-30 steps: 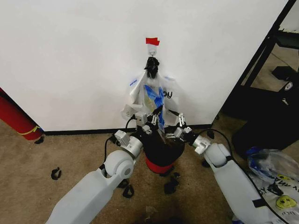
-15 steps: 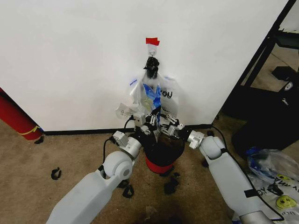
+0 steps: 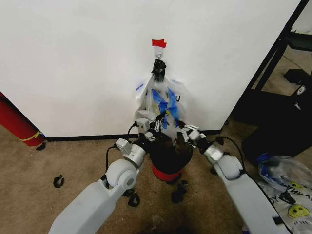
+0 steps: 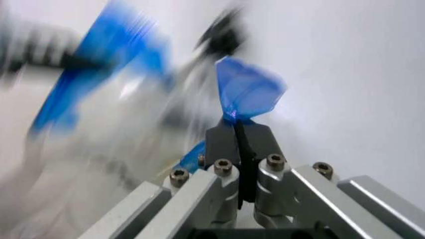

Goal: Pick up the garbage bag from the wall and place it over the trash bin.

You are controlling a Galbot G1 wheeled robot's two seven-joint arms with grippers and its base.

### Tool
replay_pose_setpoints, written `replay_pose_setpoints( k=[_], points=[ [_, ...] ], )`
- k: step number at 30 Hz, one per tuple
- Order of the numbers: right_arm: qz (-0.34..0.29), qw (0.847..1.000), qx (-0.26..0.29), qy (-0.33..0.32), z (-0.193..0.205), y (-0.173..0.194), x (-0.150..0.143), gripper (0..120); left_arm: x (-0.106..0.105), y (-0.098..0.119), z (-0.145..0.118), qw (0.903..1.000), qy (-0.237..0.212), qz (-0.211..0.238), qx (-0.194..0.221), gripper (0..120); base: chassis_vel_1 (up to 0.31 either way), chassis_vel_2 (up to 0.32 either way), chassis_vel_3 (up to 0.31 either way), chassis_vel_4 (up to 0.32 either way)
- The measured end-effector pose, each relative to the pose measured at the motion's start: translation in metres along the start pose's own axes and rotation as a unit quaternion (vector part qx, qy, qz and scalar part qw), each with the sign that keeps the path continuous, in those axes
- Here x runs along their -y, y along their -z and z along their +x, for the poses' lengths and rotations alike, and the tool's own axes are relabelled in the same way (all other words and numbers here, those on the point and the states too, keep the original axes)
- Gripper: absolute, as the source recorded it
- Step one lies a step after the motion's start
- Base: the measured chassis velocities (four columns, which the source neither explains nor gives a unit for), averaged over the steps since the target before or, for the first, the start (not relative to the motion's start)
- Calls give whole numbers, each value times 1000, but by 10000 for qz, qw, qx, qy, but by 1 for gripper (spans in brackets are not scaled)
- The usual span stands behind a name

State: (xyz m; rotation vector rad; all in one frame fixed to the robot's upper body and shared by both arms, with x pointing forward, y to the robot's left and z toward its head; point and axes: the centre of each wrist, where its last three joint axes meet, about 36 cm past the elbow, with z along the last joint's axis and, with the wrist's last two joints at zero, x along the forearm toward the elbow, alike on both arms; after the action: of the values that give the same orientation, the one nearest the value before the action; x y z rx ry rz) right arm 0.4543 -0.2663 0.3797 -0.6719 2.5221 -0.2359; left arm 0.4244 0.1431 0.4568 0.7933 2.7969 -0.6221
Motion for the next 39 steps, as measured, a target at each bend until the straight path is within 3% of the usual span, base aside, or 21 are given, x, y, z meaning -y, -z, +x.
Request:
replay_pose_setpoints(
  k=[4, 6, 11, 16, 22, 29, 39],
  points=[
    [-756, 9921, 174, -989, 34, 31, -27, 0, 5, 1, 16, 9990, 392, -20, 197, 0, 0, 0, 0, 0],
    [-802, 9901, 151, -1138, 44, 35, -32, 0, 7, 1, 21, 9982, 541, -90, 233, 0, 0, 0, 0, 0],
    [-396, 9889, -120, -1425, 96, 40, -44, 0, 22, -8, 60, 9903, 1333, -390, 90, 0, 0, 0, 0, 0],
    [-171, 9894, -314, -1408, 128, 37, -54, 0, 31, -21, 93, 9850, 1554, -734, -138, 0, 0, 0, 0, 0],
    [83, 9909, -403, -1279, 159, 31, -73, 0, 43, -26, 115, 9833, 1582, -883, -144, 0, 0, 0, 0, 0],
    [181, 9928, -85, -1179, 172, 59, -90, 0, 64, -3, 127, 9842, 1477, -977, 72, 0, 0, 0, 0, 0],
    [-56, 9906, 651, -1201, 143, 90, -89, 0, 83, 24, 129, 9893, 1091, -851, 466, 0, 0, 0, 0, 0]
  ],
)
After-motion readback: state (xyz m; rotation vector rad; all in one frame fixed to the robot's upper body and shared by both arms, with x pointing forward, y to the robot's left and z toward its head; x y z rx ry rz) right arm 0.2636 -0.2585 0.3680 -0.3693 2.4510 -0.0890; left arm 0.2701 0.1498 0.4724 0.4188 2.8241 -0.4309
